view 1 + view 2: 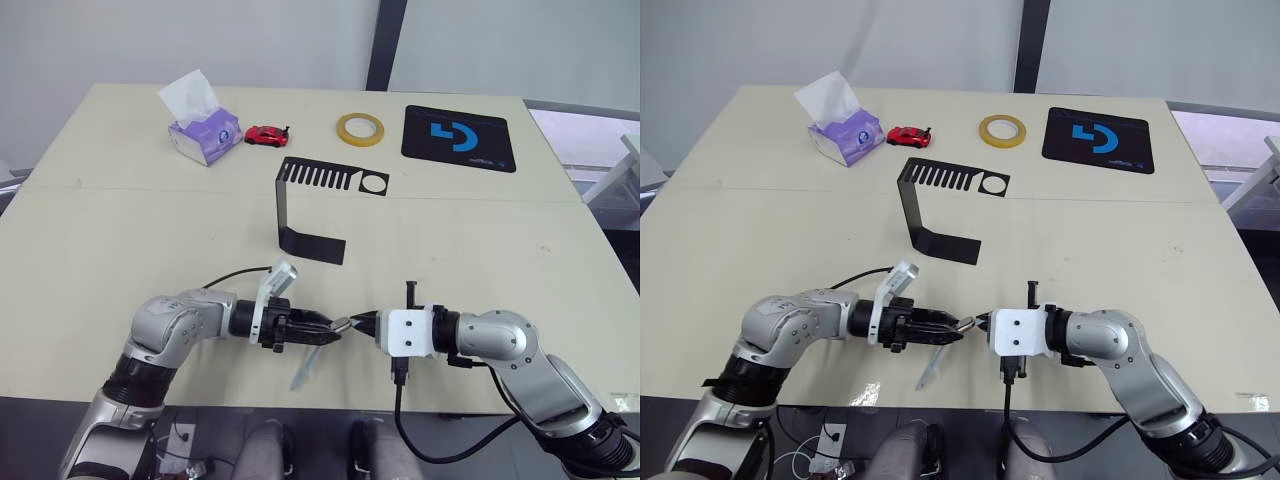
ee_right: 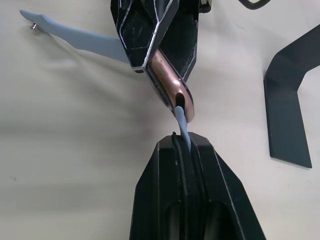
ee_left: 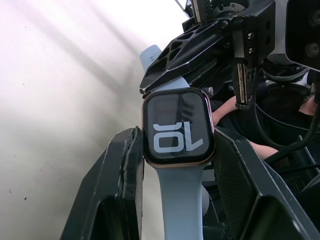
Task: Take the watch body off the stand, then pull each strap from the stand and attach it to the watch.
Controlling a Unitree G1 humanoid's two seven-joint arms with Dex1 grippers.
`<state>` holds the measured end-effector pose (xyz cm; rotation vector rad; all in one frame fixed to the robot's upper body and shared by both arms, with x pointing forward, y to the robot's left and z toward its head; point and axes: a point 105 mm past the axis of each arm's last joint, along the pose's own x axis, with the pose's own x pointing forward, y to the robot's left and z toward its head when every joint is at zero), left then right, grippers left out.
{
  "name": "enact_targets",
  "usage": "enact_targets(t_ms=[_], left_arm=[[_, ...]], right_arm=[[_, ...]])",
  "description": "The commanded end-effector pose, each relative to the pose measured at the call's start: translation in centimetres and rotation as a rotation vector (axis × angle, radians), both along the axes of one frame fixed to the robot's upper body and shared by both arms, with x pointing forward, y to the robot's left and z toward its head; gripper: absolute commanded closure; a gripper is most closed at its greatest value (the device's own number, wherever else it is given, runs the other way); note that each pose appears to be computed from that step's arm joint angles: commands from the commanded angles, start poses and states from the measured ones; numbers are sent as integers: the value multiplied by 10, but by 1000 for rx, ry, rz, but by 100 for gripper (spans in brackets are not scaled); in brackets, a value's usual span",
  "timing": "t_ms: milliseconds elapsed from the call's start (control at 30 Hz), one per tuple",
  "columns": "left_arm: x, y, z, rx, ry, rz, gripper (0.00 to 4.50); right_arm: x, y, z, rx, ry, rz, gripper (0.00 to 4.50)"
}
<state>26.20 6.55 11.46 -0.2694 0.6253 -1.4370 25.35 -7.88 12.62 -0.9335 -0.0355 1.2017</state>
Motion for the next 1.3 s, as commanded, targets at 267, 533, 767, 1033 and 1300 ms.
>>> enact_targets(t_ms=[267, 533, 767, 1033, 1300], left_arm=[[-10, -16, 12, -47, -46, -86, 287], [-10, -15, 10, -43, -47, -88, 287], [-9, -9, 9, -29, -93, -92, 287], [8, 15, 33, -22, -866, -189, 287], [13, 33, 40, 32, -1444, -286, 287]], right_arm=[[-8, 13, 11, 31, -34, 58, 450], [-8, 13, 12, 31, -36, 50, 450], [-14, -4, 14, 65, 96, -24, 362], [-35, -54, 45, 154, -13, 10, 10], [-58, -96, 62, 364, -80, -64, 10]])
